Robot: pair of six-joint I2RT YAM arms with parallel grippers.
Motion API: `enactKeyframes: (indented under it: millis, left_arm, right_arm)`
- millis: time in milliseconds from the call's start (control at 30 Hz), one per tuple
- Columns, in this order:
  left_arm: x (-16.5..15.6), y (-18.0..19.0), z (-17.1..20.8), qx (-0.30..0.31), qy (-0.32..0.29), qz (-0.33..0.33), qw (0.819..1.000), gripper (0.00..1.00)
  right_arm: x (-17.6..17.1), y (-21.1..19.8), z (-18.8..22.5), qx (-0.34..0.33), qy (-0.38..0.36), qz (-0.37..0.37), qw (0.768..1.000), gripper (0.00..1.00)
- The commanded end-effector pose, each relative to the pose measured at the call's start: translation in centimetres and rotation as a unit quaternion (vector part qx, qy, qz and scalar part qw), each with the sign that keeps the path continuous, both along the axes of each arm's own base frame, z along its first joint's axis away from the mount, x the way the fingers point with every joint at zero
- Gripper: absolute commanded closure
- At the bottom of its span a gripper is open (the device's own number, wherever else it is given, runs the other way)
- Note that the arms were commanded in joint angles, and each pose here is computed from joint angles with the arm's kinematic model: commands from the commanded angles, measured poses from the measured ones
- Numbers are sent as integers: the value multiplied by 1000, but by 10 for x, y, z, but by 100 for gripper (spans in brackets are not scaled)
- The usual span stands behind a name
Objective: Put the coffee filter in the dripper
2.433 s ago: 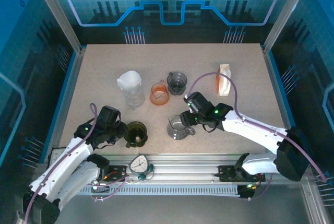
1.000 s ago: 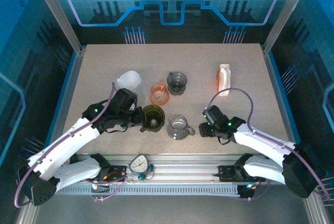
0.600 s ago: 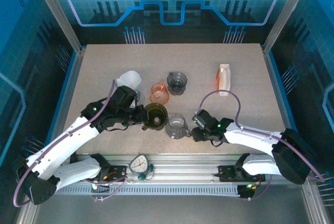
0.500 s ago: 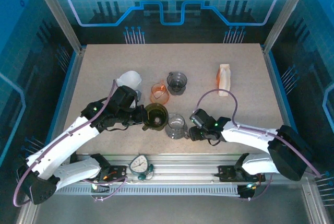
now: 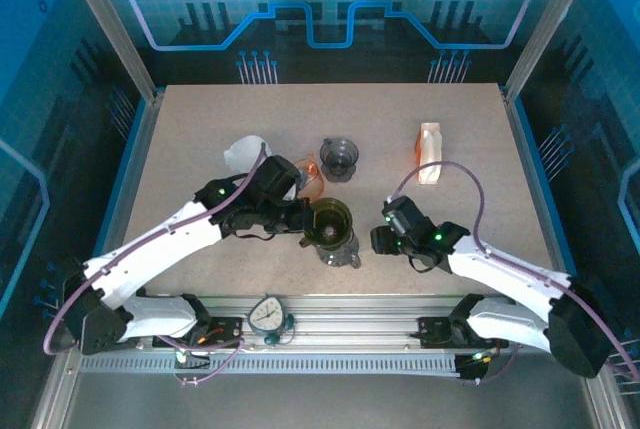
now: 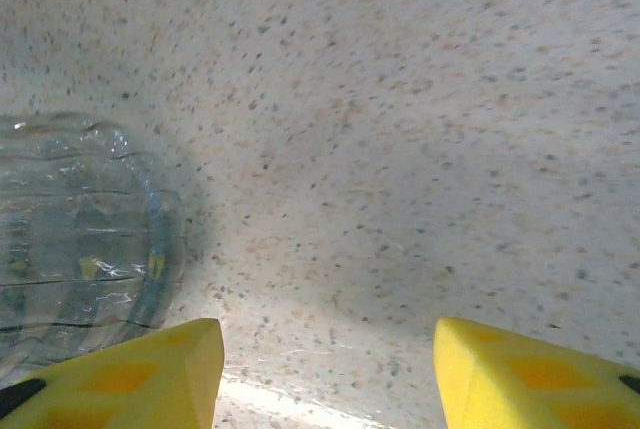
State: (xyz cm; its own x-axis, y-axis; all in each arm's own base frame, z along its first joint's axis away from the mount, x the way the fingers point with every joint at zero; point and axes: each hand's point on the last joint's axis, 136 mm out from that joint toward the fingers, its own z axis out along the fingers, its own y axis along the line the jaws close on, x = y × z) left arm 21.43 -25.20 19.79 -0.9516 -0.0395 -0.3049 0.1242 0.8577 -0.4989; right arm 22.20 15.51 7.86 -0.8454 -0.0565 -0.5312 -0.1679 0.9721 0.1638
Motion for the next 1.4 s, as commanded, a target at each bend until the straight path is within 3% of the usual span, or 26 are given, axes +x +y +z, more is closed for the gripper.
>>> enactKeyframes:
  millis: [0,467,1367]
  left_arm:
    - [4,-19,11,-12,-14,-33,999,100]
    - [18,-26,-16,24,21,-39,999,100]
    - [16,-18,-41,29,64,-34,997,99]
  right_arm:
    - [-10,-22,-6,-26,9,-13,1000,41]
    - [-19,-35,-7,-20,7,-22,1000,41]
    - [-20,-37,-8,-19,6,-24,1000,39]
